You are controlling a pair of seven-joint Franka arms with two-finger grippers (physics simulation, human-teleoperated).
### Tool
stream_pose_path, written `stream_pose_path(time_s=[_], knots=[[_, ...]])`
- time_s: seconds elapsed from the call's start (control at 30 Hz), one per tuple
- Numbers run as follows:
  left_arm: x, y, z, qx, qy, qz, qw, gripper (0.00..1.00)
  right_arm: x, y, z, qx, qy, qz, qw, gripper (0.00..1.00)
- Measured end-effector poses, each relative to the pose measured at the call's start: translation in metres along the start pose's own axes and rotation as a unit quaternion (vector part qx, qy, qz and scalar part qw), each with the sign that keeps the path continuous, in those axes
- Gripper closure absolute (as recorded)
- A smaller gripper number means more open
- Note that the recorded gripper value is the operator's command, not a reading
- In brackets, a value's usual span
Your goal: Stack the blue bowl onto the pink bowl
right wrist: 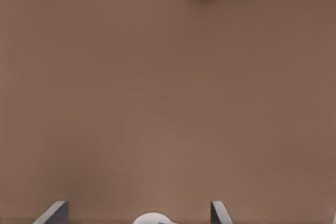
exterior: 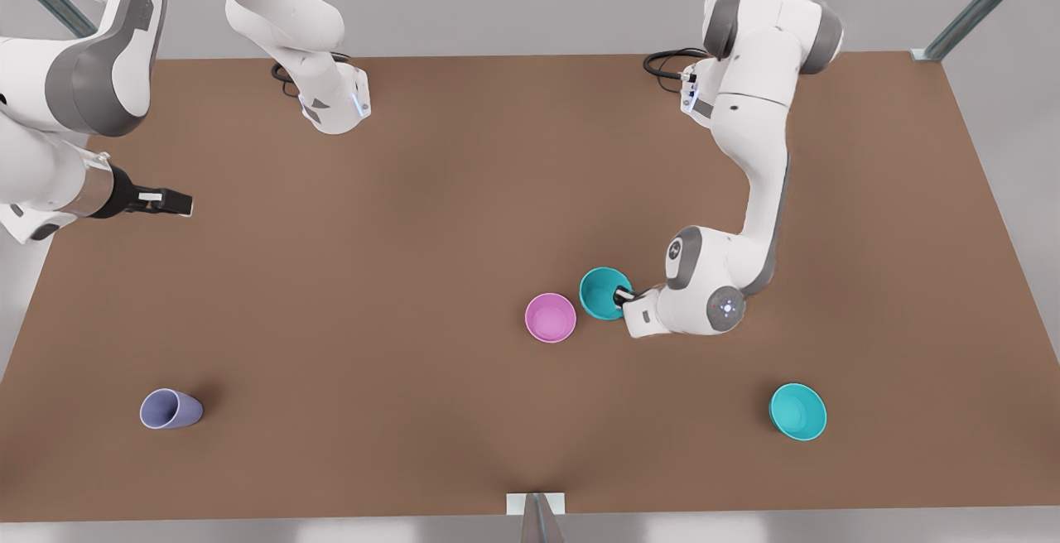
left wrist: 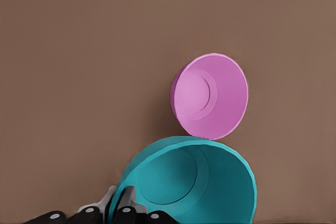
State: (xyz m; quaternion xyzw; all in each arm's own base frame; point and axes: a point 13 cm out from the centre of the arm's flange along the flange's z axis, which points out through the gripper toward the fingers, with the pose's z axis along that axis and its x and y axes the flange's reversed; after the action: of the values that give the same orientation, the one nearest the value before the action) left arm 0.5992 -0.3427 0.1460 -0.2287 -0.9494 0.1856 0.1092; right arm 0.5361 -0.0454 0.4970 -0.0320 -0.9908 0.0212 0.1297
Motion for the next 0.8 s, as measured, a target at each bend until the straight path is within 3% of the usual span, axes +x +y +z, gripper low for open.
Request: stream_pose_path(time_s=[0.27,0.8], knots=[[-0.006,-0.060,0.036,0.013,0.032,-0.099,0.994,0.79,-0.001,-0.007,0.000,-0.003,-0.001,-0.005,1.000,0.00],[-0.043,-0.043,0.048,0.015,-0.036,-0.265,0.964,0.79,-0.005,-0.010,0.005,-0.005,0.000,-0.015,1.000,0.00]])
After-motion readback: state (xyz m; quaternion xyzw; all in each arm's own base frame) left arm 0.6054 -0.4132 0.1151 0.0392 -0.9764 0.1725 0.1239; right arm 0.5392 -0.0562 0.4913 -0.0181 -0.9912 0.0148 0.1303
